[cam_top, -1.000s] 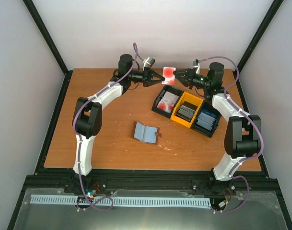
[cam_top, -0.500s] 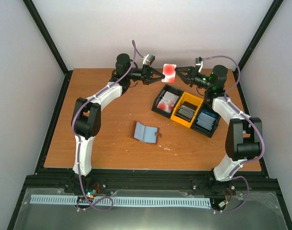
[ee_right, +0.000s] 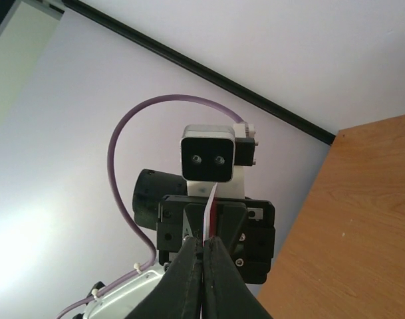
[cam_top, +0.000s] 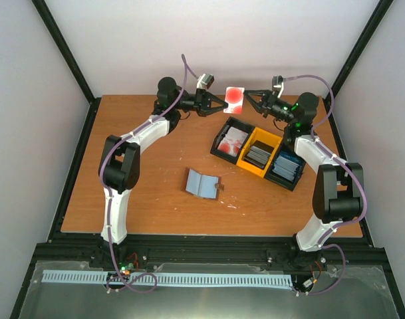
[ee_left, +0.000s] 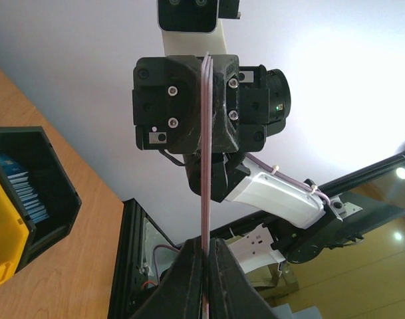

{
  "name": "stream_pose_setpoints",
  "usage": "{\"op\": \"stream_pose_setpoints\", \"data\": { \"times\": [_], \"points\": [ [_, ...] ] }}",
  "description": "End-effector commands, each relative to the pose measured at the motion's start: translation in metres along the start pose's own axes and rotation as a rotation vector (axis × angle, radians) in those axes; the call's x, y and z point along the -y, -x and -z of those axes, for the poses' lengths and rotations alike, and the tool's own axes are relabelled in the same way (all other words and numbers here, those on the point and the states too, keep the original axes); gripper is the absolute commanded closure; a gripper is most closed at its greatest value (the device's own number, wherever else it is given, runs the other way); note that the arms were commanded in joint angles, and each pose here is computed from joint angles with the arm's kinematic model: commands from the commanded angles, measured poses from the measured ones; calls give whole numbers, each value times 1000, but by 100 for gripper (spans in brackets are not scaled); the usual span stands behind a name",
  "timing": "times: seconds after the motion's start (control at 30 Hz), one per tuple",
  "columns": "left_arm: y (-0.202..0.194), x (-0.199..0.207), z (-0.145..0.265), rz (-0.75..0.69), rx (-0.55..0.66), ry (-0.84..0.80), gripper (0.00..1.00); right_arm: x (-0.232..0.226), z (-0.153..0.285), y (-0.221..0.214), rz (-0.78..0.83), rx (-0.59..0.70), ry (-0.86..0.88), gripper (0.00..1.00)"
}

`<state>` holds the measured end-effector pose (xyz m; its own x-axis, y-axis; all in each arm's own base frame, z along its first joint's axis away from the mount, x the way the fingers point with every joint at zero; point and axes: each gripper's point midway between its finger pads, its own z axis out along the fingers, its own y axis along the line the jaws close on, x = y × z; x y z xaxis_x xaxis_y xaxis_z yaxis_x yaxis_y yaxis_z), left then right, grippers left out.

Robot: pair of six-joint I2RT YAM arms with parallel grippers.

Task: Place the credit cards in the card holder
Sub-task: Pick up the credit card from the storage box.

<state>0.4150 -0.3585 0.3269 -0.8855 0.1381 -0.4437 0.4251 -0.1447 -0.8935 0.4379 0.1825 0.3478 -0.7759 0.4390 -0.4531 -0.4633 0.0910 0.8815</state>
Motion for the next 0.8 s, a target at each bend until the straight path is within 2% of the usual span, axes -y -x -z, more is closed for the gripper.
{"op": "stream_pose_setpoints", "data": {
  "times": [0.0, 0.23, 0.43, 0.63, 0.77],
  "points": [
    [-1, 36, 3, -104, -13, -37, 99, -16, 2, 1, 46, -4, 42, 97],
    [-1, 39, 3, -122, -17, -30, 99, -1, -10, -9, 79, -64, -55, 97],
    [0, 47, 3, -154, -14, -35, 99, 1, -11, -10, 73, -64, -62, 97],
    [1, 40, 3, -135, -10, -18, 99, 3, -17, -21, 80, -136, -85, 83],
    [3, 36, 3, -127, -3, -4, 100, 3, -16, -27, 89, -167, -88, 78]
  ]
}}
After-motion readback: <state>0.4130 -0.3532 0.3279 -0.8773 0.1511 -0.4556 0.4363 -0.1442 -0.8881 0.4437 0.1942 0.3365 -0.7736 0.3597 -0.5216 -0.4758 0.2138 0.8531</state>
